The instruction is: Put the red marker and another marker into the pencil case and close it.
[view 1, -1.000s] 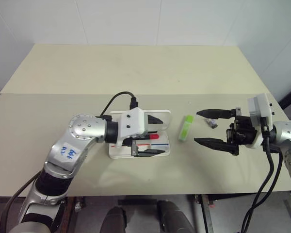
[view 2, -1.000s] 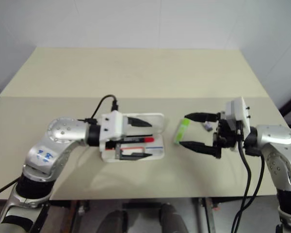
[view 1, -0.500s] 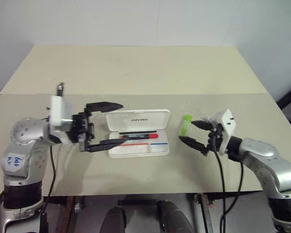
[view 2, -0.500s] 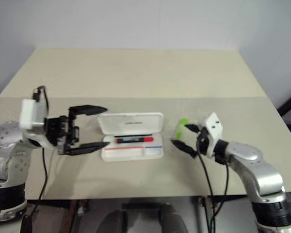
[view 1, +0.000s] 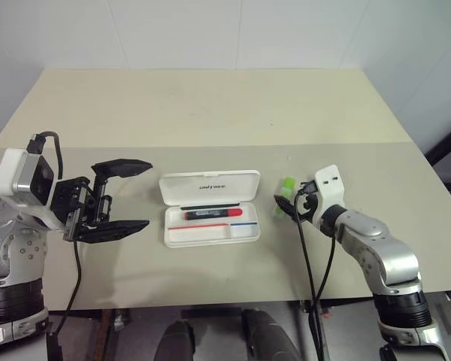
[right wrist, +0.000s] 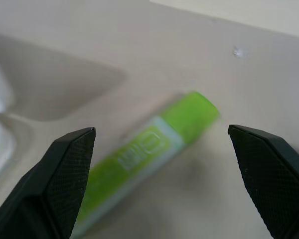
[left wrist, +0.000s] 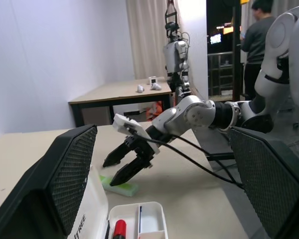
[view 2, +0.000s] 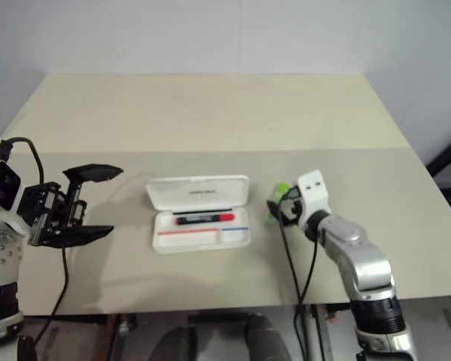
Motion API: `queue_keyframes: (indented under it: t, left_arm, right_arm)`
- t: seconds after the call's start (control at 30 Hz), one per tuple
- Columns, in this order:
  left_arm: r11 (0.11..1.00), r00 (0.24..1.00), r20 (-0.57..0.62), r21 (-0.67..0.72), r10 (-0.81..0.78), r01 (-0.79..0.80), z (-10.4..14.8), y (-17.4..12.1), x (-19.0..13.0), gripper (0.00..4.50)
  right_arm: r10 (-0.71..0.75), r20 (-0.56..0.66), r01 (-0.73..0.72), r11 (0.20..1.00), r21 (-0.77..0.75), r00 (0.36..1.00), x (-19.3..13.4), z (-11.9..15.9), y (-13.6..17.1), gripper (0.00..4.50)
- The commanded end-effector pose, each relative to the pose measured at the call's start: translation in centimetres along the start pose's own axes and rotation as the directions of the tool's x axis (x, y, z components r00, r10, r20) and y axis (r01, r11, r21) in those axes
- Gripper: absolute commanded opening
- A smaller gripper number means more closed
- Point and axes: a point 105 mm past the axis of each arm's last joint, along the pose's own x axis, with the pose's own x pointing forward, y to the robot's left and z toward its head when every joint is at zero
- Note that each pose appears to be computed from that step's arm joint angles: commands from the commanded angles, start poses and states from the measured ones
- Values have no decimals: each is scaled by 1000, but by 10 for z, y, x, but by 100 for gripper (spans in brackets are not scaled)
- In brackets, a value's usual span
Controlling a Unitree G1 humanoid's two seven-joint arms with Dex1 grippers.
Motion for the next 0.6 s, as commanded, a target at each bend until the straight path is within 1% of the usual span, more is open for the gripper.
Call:
queue_keyframes:
  t: [0.03,0.27,0.4,0.6]
  left_arm:
    - [1000,1000,12,18,-21,21,11,-1,-1,445]
    - [1000,1000,-4,-8,-22,22,10,-3,-6,445]
    - [1000,999,-26,-16,-22,21,9,-4,-8,445]
    - [1000,994,-105,-28,-7,4,4,-7,-19,445]
  right_arm:
    - [-33,34,32,999,35,999,-2,9,-2,450]
    - [-23,50,14,987,157,998,4,12,10,450]
    - [-24,-11,26,987,160,1000,10,1,14,450]
    - [-84,-100,99,984,146,991,15,-13,4,450]
